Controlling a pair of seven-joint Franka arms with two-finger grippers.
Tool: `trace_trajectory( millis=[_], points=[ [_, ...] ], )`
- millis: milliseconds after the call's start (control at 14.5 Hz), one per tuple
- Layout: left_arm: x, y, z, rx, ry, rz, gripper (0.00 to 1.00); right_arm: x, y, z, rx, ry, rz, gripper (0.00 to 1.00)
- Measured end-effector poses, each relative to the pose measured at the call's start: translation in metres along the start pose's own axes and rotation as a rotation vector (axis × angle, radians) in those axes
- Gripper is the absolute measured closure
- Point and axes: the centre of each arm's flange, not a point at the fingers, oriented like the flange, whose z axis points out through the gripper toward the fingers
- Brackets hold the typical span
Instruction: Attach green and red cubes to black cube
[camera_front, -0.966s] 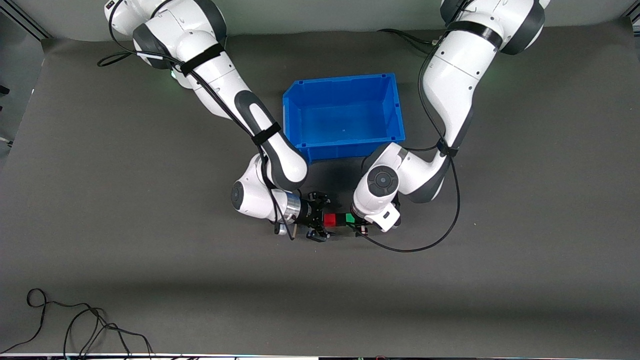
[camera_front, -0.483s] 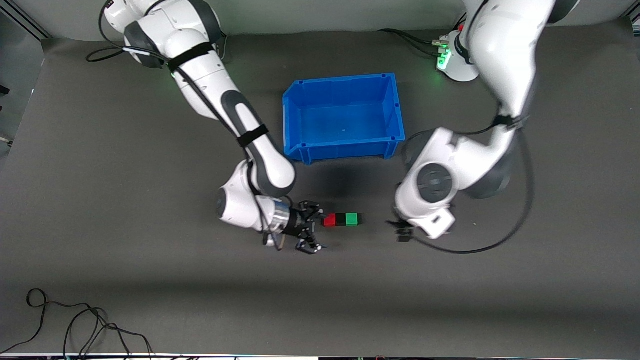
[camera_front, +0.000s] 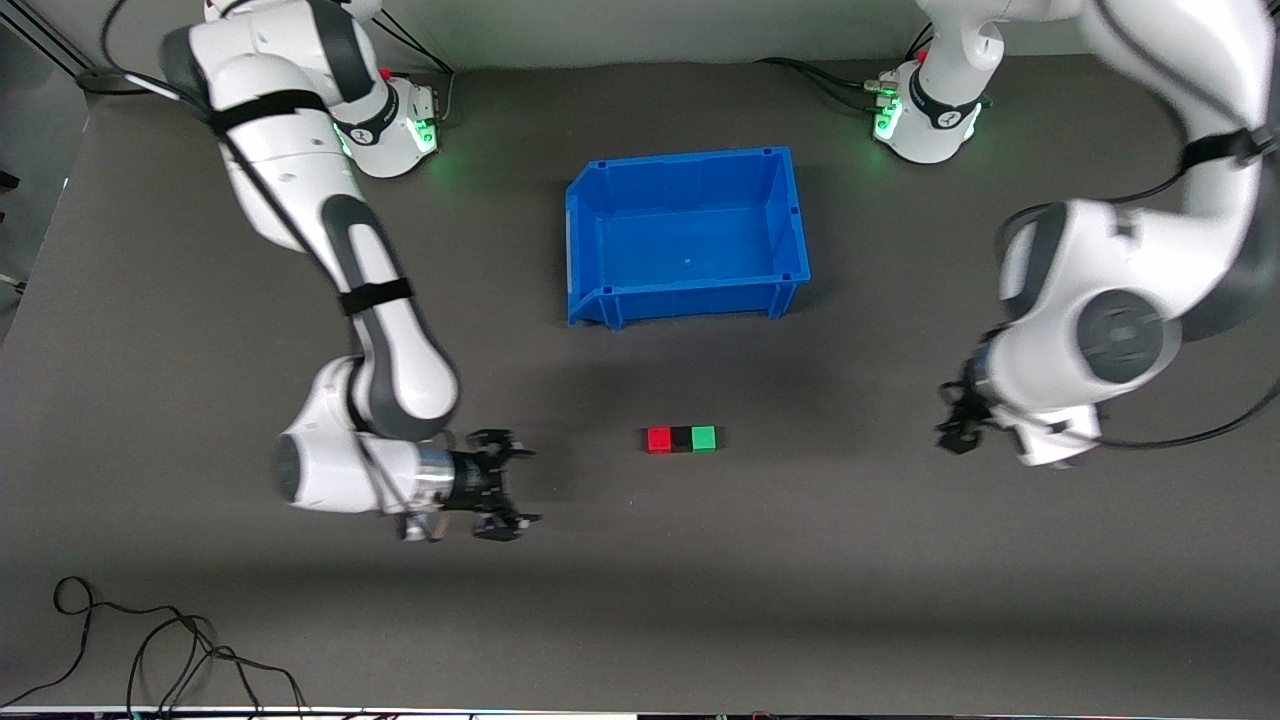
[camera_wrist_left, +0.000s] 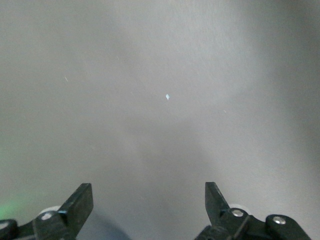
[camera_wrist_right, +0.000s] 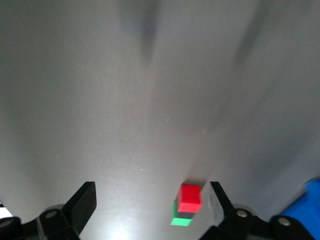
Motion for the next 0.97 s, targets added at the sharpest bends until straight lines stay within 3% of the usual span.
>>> trace_trajectory(
  millis=[345, 483, 759, 966],
  points=[
    [0.074, -0.085, -0.049, -0.057, -0.010, 0.386, 0.00, 0.053, 0.020, -0.105, -0.124, 0.088, -0.253, 0.00],
    [0.078, -0.106, -0.066, -0.078, -0.041, 0.536, 0.00, 0.060, 0.030, -0.144, -0.171, 0.168, -0.377, 0.00],
    [0.068, -0.113, -0.085, -0.085, -0.028, 0.830, 0.00, 0.057, 0.049, -0.219, -0.252, 0.310, -0.667, 0.00],
    [0.064, -0.123, -0.107, -0.100, 0.003, 0.894, 0.00, 0.059, 0.073, -0.284, -0.304, 0.379, -0.855, 0.00]
  ],
)
